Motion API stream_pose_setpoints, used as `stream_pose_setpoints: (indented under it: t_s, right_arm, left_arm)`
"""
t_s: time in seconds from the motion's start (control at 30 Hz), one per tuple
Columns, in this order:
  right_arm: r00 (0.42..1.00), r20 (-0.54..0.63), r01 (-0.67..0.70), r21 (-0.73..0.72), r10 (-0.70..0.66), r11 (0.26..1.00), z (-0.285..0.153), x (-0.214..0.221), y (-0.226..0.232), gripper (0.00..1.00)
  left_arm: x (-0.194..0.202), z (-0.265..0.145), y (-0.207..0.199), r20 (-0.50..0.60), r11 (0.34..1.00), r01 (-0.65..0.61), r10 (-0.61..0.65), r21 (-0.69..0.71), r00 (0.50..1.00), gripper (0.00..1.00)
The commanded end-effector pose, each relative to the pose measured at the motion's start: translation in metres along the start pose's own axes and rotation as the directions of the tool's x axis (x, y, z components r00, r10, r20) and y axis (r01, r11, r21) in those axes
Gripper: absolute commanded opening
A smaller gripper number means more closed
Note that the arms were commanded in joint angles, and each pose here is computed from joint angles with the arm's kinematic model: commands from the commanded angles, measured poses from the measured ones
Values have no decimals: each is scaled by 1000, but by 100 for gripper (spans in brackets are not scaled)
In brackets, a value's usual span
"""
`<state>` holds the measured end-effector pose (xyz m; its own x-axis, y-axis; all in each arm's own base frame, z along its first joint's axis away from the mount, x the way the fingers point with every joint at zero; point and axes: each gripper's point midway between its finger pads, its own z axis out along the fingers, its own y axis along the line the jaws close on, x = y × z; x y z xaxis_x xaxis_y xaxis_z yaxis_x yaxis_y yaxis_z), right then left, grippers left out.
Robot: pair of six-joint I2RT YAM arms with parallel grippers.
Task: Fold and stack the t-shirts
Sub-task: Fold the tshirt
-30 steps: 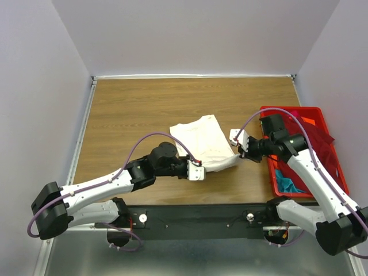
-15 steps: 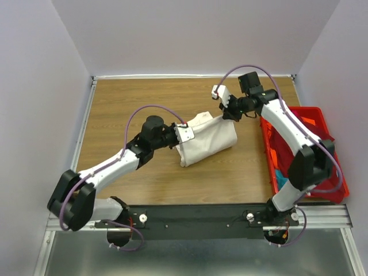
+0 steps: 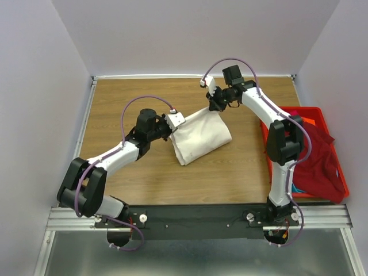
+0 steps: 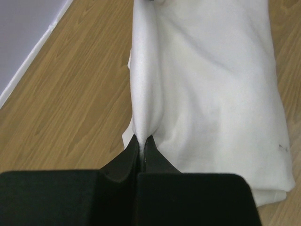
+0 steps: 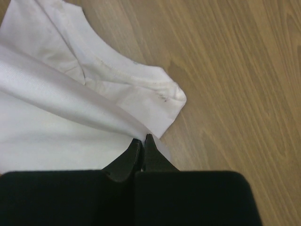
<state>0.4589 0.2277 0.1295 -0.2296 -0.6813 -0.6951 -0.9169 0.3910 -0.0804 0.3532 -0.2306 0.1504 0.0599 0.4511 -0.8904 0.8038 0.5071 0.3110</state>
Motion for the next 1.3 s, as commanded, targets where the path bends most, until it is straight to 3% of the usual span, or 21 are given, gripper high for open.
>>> stream_pose_setpoints:
  t_s: [0.0,0.3,0.33,0.4,0.43,0.5,0.53,0.6,0.63,0.67,0.73,0.87,0.9,0.93,1.07,1.1,1.13,1.27]
  right_arm:
    - [999,24,-41,64,40,997,18,-4,-31,1]
    - [994,27,-109,85,107,990,45,1,-44,1]
    - [993,21,-114,95,113,989,48,3,-46,8]
    - [990,26,-140,129,137,982,54,0,-51,26]
    - [989,34,-149,207,145,967,52,-4,-65,46]
    - [967,72,-253,345,243,904,40,-10,-86,64]
    - [958,118,-287,409,262,866,30,-19,-100,70]
    - [926,198,-376,453,321,808,4,-32,-110,77]
    - [920,227,-388,410,320,825,-4,-40,-104,93]
    - [911,242,-406,380,334,831,-9,-41,-98,100]
    - [893,264,-432,269,365,861,-28,-39,-73,100]
    - [888,263,-407,64,378,911,-59,-14,-17,100]
    - [893,259,-394,53,369,917,-67,2,-13,100]
    - [894,270,-370,-8,358,929,-79,8,11,100]
    - [910,259,-342,27,324,939,-104,44,40,100]
    - [916,259,-328,38,308,944,-108,48,45,100]
    - [917,258,-322,26,305,946,-108,51,53,100]
    - [923,258,-293,-7,285,956,-110,63,76,100]
  left_arm:
    - [16,4,19,-47,995,78,-81,-59,996,0]
    - [44,16,35,-123,977,186,-199,-108,972,0]
    - [50,16,39,-140,967,211,-230,-139,963,1]
    - [61,18,47,-180,944,275,-307,-182,935,22]
    - [65,18,65,-178,899,336,-393,-280,902,47]
    - [68,13,77,-185,856,395,-471,-334,863,69]
    - [67,6,92,-150,808,446,-532,-385,834,71]
    - [43,-6,117,-75,763,487,-566,-424,821,77]
    - [30,-10,120,-44,765,503,-564,-402,824,83]
    - [20,-15,124,-8,752,524,-575,-400,818,97]
    - [-8,-28,119,58,766,546,-562,-339,825,98]
    - [-7,-31,77,47,724,660,-666,-201,744,98]
    - [5,-29,59,16,677,715,-724,-176,690,98]
    - [10,-28,48,-5,653,742,-751,-151,660,98]
    - [53,-41,7,-45,538,819,-840,-200,541,98]
    - [55,-43,5,-26,526,825,-846,-207,533,98]
    - [58,-45,3,1,470,853,-876,-228,483,98]
    - [81,-42,-6,15,341,887,-931,-310,364,98]
